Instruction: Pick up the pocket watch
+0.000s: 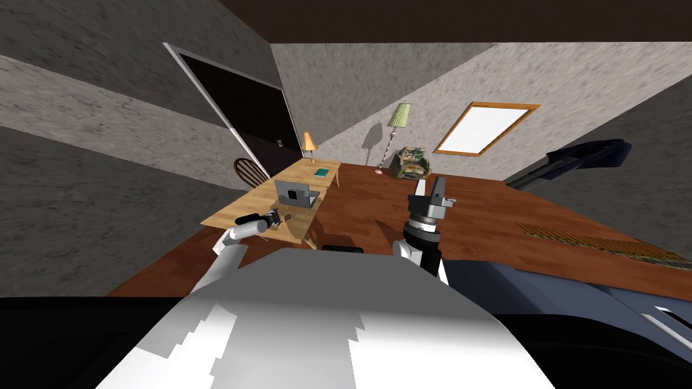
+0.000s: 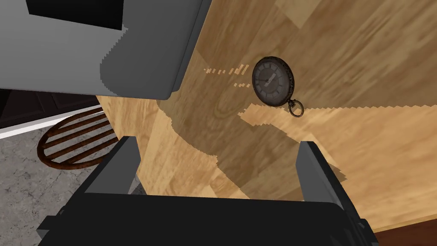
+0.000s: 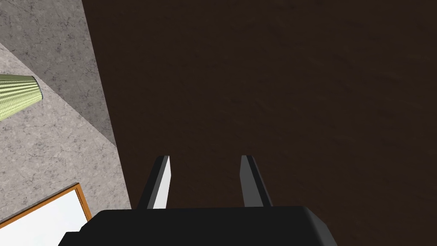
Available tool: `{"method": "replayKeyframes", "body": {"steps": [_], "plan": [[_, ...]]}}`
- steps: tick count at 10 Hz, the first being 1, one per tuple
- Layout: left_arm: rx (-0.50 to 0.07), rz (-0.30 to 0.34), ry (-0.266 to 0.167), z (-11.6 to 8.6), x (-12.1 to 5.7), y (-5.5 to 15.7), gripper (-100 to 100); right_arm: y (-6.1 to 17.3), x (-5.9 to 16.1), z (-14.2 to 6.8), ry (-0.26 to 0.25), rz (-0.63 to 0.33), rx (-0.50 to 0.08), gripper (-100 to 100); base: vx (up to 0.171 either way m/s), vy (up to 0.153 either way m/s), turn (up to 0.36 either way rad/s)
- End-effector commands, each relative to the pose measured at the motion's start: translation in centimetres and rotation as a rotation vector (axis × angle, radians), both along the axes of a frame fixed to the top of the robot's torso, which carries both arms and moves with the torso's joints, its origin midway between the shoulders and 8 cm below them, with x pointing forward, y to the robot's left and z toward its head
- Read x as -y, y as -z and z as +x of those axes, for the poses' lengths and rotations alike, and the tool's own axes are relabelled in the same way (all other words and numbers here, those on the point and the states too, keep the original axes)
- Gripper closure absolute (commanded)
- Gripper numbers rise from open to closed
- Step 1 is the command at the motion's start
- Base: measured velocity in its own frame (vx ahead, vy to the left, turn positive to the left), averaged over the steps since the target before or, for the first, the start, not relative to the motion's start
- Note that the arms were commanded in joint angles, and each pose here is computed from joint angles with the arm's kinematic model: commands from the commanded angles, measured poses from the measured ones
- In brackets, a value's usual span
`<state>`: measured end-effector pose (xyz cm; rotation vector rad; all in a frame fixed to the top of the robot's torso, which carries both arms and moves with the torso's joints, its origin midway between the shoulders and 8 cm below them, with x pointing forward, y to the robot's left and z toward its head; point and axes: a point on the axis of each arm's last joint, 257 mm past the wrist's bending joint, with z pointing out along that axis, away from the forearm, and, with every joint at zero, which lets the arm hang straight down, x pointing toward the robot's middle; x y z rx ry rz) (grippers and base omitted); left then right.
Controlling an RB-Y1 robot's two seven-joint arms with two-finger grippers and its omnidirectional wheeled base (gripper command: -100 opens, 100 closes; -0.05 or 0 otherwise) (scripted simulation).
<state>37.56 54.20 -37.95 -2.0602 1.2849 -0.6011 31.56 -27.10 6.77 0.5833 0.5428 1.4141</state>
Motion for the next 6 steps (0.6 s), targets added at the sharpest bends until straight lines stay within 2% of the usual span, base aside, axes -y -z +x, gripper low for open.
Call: {"method": "replayKeyframes", "body": {"steps": [1, 4, 5, 6], "plan": [[-0.062, -0.034, -0.025, -1.3, -0.7, 1.6, -100, 0.0, 0.0, 0.0, 0.000, 0.000, 0.000, 0, 0.102, -0.021, -0.020], [-0.141, -0.075, -0.058, -3.4, -1.5, 3.6, -100, 0.0, 0.0, 0.0, 0.000, 0.000, 0.000, 0, 0.095, -0.022, -0.014], [-0.186, -0.102, -0.081, -4.6, -2.1, 4.5, -100, 0.0, 0.0, 0.0, 0.000, 0.000, 0.000, 0, 0.115, -0.034, -0.020], [-0.198, -0.108, -0.082, -4.9, -2.0, 4.7, -100, 0.0, 0.0, 0.0, 0.000, 0.000, 0.000, 0, 0.096, -0.018, -0.010]]}}
